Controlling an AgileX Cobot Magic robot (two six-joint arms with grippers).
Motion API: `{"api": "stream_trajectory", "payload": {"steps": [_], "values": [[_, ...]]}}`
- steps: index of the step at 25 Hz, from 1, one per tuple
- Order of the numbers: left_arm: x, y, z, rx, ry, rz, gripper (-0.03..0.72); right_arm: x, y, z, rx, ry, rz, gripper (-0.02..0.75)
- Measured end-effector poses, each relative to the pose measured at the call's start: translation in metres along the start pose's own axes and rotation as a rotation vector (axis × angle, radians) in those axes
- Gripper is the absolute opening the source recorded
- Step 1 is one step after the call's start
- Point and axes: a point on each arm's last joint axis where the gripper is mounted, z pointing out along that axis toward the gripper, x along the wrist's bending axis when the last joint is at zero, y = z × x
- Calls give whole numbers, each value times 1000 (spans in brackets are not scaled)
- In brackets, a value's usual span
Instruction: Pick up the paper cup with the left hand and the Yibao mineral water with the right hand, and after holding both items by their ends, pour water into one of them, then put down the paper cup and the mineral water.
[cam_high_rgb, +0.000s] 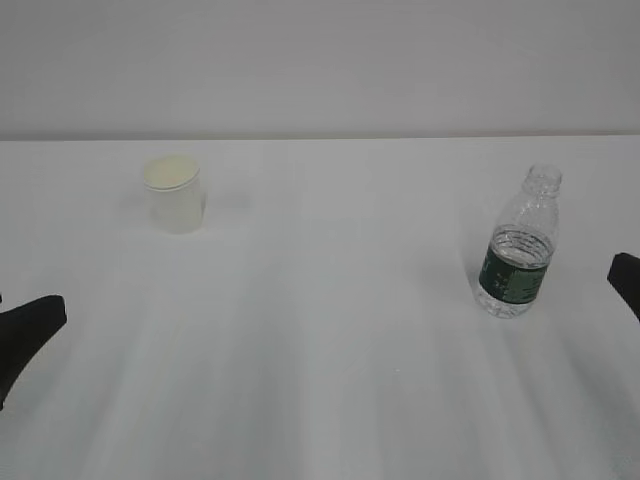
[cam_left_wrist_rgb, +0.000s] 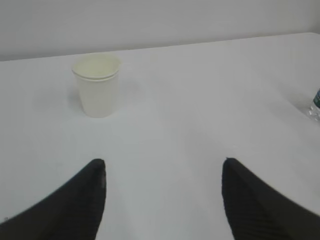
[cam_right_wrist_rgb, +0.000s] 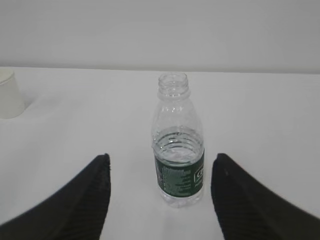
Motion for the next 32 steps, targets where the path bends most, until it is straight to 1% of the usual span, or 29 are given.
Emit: {"api": "stream_trajectory", "payload": {"steps": [6,11,16,23,26,28,32], "values": [[3,-14,-5,23,10,-59,522,-1,-16,-5,1,-5,32,481],[5,-23,-9,17,5,-73,523,-2,-21,-7,-3,-4,40,480],[0,-25,-8,10,-56,-17,522,0,-20,-7,-20,18,13,479],[-8,-39,7,91,-133,85,523,4,-18,-7,-39,57,-28,479],[-9,-45,14,113,-148,92,523,4,-18,-7,-39,59,-28,479],[-9,-47,18,107,-151,88,523,4,-18,-7,-39,59,-28,479],[-11,-43,22,35,-168,80,523,4,-18,-7,-38,59,-16,479]]}}
